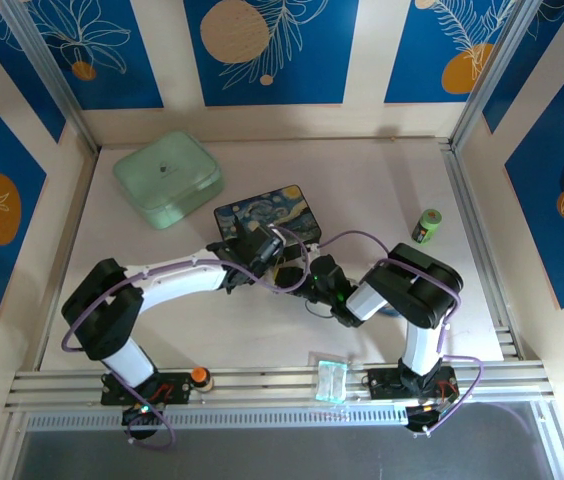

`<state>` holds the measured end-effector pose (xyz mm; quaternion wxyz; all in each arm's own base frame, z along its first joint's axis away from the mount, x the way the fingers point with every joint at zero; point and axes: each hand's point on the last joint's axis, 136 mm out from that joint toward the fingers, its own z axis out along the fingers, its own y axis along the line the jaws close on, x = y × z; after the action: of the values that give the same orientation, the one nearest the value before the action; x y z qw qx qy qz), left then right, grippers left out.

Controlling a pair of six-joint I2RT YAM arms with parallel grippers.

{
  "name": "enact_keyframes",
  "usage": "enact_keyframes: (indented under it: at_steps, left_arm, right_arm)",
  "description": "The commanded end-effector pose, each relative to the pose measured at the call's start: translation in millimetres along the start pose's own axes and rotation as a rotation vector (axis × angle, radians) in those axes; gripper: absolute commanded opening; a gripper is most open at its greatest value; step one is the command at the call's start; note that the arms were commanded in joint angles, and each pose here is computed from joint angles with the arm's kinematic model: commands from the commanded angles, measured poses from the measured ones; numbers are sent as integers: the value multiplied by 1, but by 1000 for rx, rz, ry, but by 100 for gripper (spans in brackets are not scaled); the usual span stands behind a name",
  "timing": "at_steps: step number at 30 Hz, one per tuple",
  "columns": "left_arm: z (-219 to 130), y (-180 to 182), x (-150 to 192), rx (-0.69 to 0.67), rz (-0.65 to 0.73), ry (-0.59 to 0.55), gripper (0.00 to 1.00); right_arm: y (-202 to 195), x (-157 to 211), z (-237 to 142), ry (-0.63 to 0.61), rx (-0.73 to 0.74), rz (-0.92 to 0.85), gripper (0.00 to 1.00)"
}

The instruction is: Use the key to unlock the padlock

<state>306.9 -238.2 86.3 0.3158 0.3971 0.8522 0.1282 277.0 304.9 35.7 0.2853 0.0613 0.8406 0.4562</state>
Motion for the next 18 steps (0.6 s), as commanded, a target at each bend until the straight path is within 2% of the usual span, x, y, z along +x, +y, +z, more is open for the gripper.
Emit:
enact_keyframes:
  at_steps: [1, 12, 18]
  left_arm:
    - [15, -34, 65, 105, 120, 204, 59]
    - [14, -35, 65, 86, 157, 192, 57]
    - [13, -36, 63, 78, 167, 181, 57]
  right_arm:
    - [16, -37, -3, -120, -22, 15, 6]
    - [26, -65, -5, -163, -98, 85, 6]
    - [11, -75, -3, -178, -79, 117, 6]
